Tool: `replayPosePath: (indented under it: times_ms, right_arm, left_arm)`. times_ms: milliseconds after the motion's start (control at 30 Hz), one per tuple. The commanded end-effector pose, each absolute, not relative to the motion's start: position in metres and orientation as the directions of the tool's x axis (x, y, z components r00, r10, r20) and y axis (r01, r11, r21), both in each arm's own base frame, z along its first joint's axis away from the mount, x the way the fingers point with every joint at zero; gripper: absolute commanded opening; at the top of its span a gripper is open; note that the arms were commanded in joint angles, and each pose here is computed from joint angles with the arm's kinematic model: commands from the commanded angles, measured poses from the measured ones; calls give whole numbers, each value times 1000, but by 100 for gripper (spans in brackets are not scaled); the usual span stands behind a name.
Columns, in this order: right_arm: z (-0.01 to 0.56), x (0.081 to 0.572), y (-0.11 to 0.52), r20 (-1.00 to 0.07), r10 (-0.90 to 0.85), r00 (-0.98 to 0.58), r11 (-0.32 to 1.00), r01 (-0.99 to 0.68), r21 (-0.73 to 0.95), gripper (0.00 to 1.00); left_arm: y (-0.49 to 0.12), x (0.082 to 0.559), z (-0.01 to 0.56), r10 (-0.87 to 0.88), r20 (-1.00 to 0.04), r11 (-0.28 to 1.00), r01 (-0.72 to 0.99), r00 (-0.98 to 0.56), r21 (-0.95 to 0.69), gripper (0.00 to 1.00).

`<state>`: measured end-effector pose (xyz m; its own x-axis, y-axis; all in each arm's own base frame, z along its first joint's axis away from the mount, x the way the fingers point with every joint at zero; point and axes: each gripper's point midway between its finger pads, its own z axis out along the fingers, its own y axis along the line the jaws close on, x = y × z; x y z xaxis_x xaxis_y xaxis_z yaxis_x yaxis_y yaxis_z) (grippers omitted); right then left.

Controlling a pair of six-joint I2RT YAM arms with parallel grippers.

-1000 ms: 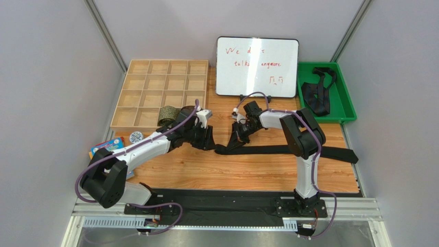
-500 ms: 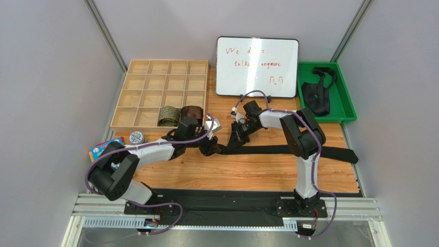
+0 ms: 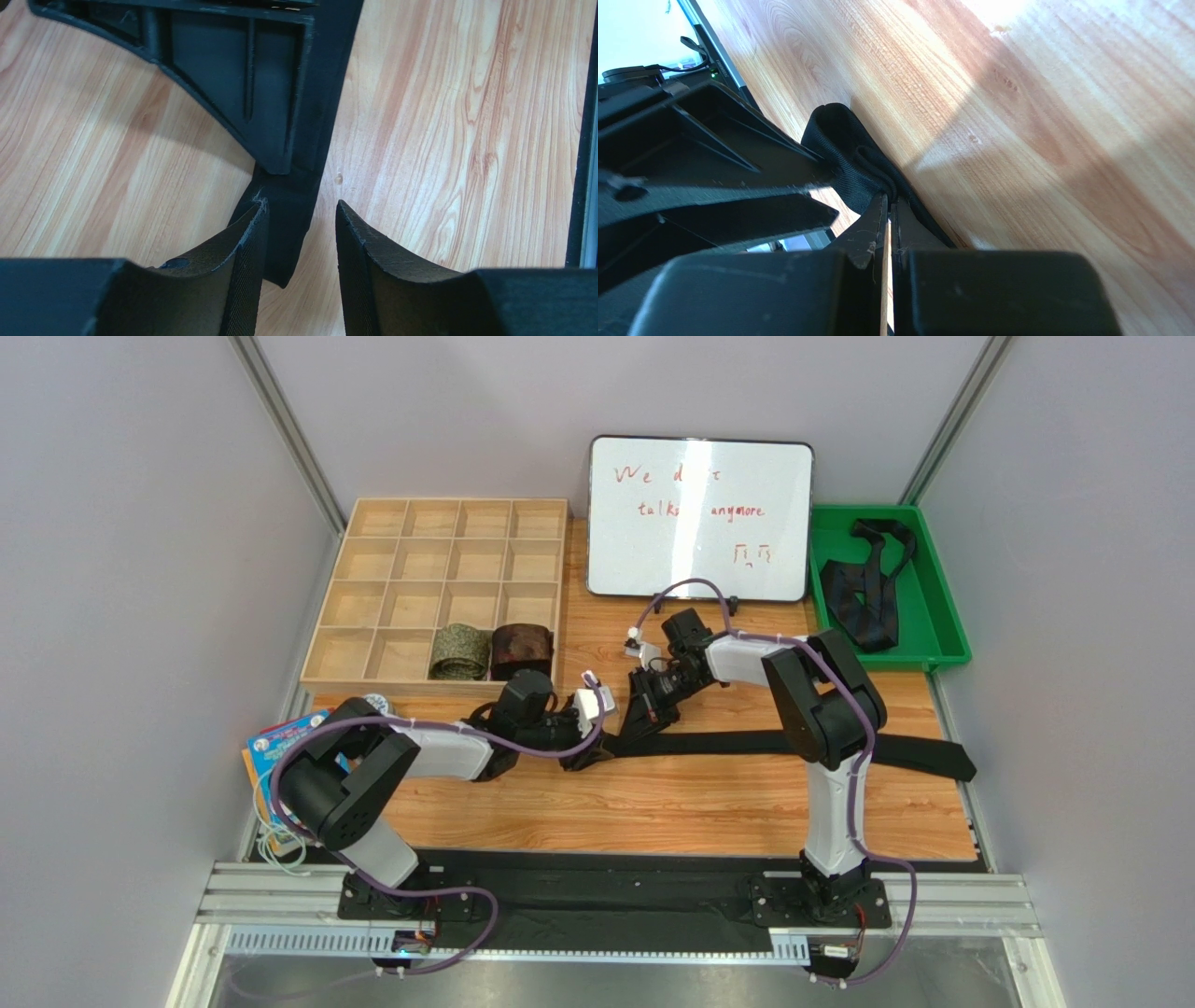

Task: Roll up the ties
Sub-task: Roll the tie at the center of the board.

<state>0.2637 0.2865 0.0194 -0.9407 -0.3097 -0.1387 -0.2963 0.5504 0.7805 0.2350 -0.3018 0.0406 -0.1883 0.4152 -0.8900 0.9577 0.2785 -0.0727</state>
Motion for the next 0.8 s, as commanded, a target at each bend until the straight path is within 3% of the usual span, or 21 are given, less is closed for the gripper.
replayPosePath:
  times_ms: [0, 267, 367, 433, 567, 767]
  right_arm:
    - [8, 268, 284, -167, -333, -928, 568, -339, 750, 0]
    - [12, 267, 286, -173, -337, -925, 554, -344, 758, 0]
    - [15, 267, 287, -162, -330, -930, 550, -329, 768, 1]
    - [23, 268, 290, -146, -317, -937, 543, -306, 782, 6]
    - [37, 266, 295, -104, -290, -952, 527, -249, 812, 31]
    - [36, 268, 301, -45, -260, -965, 532, -182, 827, 36]
  left_arm:
    - [-315, 231, 47, 396, -918, 173, 984, -21, 52, 47]
    - [-315, 242, 34, 455, -890, 219, 972, -24, 86, 47]
    - [-313, 247, 29, 480, -877, 237, 967, -31, 96, 40]
    - [-312, 250, 25, 496, -867, 248, 964, -38, 100, 34]
    - [-310, 255, 24, 514, -857, 266, 957, -41, 113, 28]
    - [-309, 258, 24, 528, -848, 280, 952, -44, 125, 26]
